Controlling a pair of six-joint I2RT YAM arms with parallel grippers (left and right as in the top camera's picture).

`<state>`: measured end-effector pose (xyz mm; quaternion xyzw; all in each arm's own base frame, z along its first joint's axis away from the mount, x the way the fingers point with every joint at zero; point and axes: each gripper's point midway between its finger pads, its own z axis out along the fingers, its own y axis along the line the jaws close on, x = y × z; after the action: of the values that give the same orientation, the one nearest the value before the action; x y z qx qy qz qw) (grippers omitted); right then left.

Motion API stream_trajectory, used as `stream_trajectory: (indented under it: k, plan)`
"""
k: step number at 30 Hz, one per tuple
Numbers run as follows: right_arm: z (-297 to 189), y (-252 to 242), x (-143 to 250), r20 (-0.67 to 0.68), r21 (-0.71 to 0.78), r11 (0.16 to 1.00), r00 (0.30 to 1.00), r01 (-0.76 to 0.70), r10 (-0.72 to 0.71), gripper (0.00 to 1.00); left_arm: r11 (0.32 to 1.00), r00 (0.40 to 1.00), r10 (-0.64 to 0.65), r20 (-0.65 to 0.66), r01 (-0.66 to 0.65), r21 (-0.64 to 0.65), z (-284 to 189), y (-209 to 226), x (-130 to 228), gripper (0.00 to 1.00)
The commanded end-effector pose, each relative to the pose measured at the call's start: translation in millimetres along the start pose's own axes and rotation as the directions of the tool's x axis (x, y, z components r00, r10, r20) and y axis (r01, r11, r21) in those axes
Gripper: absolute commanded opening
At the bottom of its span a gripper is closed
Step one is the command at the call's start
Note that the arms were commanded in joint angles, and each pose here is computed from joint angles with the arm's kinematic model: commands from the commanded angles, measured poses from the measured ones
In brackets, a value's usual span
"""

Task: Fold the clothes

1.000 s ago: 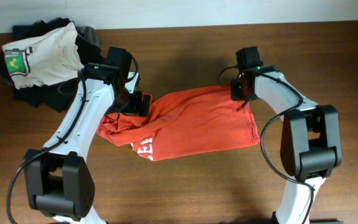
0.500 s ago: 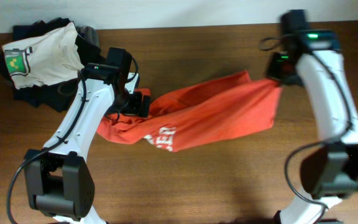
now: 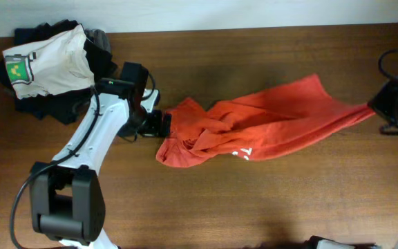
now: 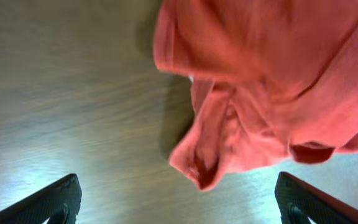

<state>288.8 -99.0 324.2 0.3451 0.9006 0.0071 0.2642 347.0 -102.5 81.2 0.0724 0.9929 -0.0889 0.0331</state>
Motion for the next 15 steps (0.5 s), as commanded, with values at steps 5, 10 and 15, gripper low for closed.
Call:
stream_trajectory:
  k: [5, 10, 15]
  plan:
    - [6, -2, 7, -0.039, 0.009, 1.0, 0.999, 0.014, -0.014, 0.04, 0.972, 0.995, 0.052, -0.091, -0.029, 0.232, 17, -67, 27, 0.99]
    - [13, -3, 10, -0.053, 0.015, 1.0, 0.998, 0.014, -0.013, 0.04, 0.973, 0.993, -0.033, -0.113, 0.058, 0.226, 24, -108, 34, 0.99]
    - [13, 1, 10, -0.058, -0.008, 1.0, 0.998, 0.013, -0.014, 0.04, 0.961, 0.998, -0.044, -0.039, 0.053, 0.272, 28, -152, 22, 0.99]
